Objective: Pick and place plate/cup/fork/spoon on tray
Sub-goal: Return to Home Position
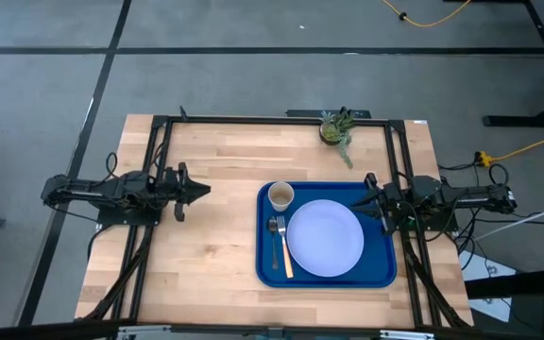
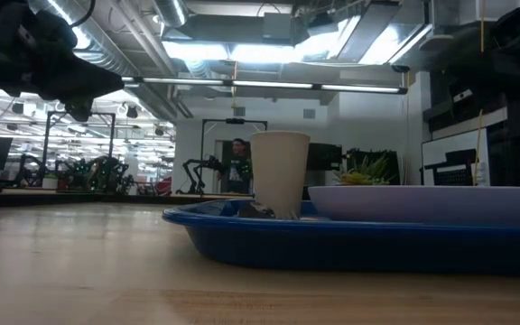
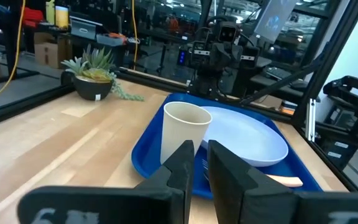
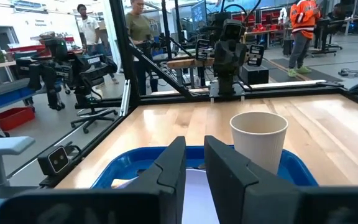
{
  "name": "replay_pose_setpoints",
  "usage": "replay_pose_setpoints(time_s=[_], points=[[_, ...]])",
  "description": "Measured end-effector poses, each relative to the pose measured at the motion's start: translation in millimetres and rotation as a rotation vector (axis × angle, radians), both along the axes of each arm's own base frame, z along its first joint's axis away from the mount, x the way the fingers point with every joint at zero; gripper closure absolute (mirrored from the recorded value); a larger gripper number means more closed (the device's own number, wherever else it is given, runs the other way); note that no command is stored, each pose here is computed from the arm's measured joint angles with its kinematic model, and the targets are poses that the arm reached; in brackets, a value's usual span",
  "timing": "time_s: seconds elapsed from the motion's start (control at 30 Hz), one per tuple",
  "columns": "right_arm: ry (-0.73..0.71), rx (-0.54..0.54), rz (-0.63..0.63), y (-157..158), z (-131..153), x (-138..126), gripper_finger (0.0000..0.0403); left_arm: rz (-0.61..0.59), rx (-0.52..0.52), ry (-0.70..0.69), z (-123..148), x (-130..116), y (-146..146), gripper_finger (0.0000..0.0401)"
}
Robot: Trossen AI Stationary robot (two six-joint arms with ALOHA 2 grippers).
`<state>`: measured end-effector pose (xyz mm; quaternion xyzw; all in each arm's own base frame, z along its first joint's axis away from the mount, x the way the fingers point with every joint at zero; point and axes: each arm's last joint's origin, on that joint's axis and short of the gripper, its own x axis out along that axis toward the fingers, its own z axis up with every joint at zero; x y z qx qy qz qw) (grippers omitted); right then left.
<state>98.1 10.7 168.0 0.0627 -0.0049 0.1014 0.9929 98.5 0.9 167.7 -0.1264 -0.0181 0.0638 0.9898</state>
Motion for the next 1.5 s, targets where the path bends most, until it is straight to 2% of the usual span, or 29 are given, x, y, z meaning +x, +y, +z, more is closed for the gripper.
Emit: replay_pose_setpoints(time_s=[0.37,0.63,0.67,0.8,0.93,1.5], points=[[0.005,-0.007,-0.031,-0.9,-0.6,0.2,0.0338,0.0,0.0,0.0,0.0,0.0,0.0,0.0362],[0.008,-0.083,-0.065,-1.8,-2.1,0.8,0.0338,0.001,0.0,0.0,0.0,0.0,0.0,0.0362],[0.012,-0.056,-0.067,-1.9,-2.0,0.8,0.0338,0.001,0.0,0.0,0.0,0.0,0.0,0.0362],[0.054,0.215,-0.068,-2.1,-1.8,0.6,0.0338,0.001,0.0,0.0,0.0,0.0,0.0,0.0362],[0.078,0.347,-0.066,-2.1,-1.9,0.7,0.0338,0.001,0.0,0.0,0.0,0.0,0.0,0.0362],[0.079,0.359,-0.065,-2.0,-1.8,0.7,0.0338,0.001,0.0,0.0,0.0,0.0,0.0,0.0362]])
